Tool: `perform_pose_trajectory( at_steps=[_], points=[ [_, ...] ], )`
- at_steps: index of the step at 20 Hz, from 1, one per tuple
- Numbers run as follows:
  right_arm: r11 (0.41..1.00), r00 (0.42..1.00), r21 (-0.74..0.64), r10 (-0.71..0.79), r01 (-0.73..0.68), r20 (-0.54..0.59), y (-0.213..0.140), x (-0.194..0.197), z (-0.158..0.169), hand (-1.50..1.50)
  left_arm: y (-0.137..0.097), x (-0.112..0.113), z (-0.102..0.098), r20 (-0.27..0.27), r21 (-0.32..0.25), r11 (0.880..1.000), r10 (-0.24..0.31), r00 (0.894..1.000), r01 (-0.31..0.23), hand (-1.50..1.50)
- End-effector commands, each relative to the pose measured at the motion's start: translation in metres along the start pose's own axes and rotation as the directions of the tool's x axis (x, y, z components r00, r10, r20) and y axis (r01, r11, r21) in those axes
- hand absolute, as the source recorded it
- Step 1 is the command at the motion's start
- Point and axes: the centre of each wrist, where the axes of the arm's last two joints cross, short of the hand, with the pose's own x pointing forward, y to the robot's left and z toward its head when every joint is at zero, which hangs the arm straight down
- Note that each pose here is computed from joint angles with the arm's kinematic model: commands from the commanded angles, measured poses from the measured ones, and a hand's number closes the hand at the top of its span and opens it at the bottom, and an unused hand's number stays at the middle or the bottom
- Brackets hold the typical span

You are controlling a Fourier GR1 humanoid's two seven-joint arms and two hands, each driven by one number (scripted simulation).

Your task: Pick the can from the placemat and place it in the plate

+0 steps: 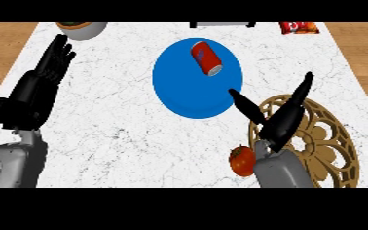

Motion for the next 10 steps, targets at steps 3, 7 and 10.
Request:
perform_pose_trajectory(
  at_steps=[3,7,10],
  points=[
    [0.999,0.999,-0.005,0.038,-0.038,0.008,-0.062,-0.01,0.025,-1.5,0.009,0.001,-0.009,-0.004,0.005,1.0,-0.008,1.0,0.008,0.0],
    [0.999,0.999,0.002,0.046,-0.046,0.022,-0.096,-0.019,0.052,-1.5,0.01,-0.018,0.002,0.007,-0.004,1.0,-0.001,1.0,0.001,0.0],
    [0.994,0.993,-0.044,0.104,-0.102,0.046,-0.094,-0.009,0.031,-1.5,-0.001,-0.004,0.0,0.005,-0.014,1.0,0.003,1.0,-0.003,0.0]
  ],
)
